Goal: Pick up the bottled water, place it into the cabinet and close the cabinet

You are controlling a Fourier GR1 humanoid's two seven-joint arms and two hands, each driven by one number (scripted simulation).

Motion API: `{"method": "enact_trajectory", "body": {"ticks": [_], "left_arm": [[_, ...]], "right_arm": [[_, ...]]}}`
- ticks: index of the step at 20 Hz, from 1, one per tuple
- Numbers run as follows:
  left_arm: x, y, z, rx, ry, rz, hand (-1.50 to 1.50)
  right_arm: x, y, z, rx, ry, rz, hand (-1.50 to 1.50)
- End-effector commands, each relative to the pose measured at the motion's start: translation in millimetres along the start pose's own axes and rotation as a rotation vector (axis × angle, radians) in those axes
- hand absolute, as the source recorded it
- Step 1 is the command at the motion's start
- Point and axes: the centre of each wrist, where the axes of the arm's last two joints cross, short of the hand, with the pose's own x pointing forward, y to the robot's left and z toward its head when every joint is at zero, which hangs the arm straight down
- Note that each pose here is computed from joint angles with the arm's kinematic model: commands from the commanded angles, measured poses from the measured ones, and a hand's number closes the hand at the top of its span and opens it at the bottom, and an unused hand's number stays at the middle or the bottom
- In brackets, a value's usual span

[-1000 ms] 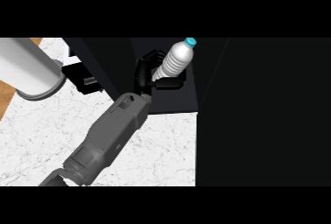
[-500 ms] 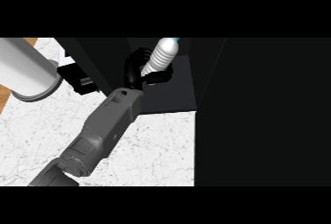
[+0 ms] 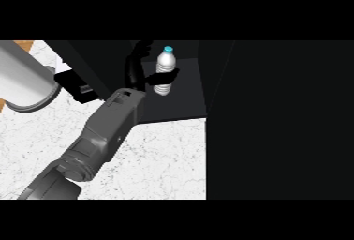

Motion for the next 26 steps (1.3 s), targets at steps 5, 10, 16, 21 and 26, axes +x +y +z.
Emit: {"method": "enact_trajectory", "body": {"ticks": [5, 10, 16, 21, 26], "left_arm": [[8.6, 8.9, -13.4, 0.014, -0.038, -0.016, -1.50], [33.4, -2.8, -17.1, -0.088, -0.108, 0.142, -1.50], [51.9, -7.7, -21.3, -0.146, -0.192, 0.323, -1.50], [50.3, -25.8, -5.1, -0.214, -0.182, 0.359, -1.50], [20.3, -20.5, 11.2, -0.218, -0.172, 0.398, -1.50]], "right_arm": [[8.7, 2.3, 2.0, 0.029, -0.036, -0.067, -1.50], [12.9, 2.9, 6.2, 0.023, -0.022, -0.055, -1.50], [10.3, 5.0, 1.6, 0.025, -0.035, -0.074, -1.50], [32.6, 13.9, 3.5, 0.007, -0.018, -0.073, -1.50], [27.1, 15.8, -4.0, -0.005, -0.025, -0.074, -1.50]]}}
